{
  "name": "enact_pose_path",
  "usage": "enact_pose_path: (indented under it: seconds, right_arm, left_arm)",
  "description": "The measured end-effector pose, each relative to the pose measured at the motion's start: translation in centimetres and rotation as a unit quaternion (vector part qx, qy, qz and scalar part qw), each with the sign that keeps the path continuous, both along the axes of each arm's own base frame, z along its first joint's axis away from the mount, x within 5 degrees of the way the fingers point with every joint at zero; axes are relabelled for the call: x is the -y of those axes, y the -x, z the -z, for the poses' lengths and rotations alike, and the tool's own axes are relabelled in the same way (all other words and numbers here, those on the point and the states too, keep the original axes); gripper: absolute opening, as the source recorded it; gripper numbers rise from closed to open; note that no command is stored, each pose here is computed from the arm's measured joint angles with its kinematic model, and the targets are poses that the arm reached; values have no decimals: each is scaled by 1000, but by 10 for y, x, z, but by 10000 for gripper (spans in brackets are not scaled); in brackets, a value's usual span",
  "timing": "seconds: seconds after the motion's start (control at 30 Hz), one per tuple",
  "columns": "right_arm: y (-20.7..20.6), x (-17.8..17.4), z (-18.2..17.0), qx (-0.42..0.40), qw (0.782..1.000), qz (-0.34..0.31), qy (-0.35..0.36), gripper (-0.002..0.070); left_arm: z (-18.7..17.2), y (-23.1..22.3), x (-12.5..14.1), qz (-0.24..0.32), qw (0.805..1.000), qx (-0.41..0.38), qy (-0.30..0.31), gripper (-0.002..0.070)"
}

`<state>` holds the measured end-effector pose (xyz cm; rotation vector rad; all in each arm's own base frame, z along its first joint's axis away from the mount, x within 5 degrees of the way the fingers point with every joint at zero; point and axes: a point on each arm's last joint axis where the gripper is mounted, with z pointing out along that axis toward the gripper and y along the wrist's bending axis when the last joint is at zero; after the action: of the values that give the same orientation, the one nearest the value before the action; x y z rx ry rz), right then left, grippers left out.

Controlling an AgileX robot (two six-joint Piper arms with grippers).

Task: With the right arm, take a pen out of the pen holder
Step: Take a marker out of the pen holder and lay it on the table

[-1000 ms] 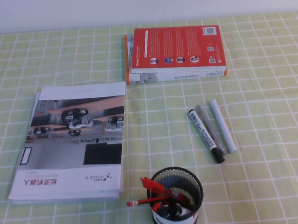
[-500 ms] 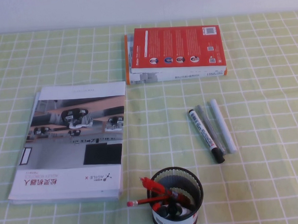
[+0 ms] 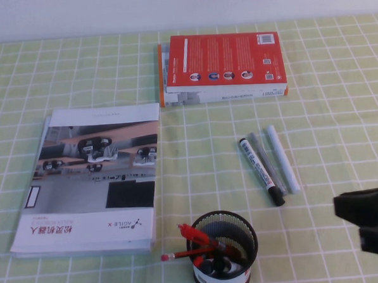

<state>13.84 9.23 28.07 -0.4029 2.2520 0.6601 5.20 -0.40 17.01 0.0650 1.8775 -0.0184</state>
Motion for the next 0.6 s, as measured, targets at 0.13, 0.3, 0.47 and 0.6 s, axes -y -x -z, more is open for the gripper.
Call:
enact_pose_path:
  seconds: [0.13, 0.3, 0.47, 0.6]
  right_arm:
    - [-1, -31, 2, 21, 998, -57, -3, -12]
    - [6, -65, 9, 60, 990, -124, 1, -12]
    - [21, -92, 17, 114, 969, -216, 35, 21]
    - [32, -107, 19, 174, 945, -272, 57, 124]
  left_arm:
    - [0, 0, 0, 0, 1000, 0, 0, -5]
    - [0, 0, 0, 0, 1000, 0, 0, -5]
    - [0, 0, 0, 0, 1000, 0, 0, -5]
    - [0, 0, 0, 0, 1000, 0, 0, -5]
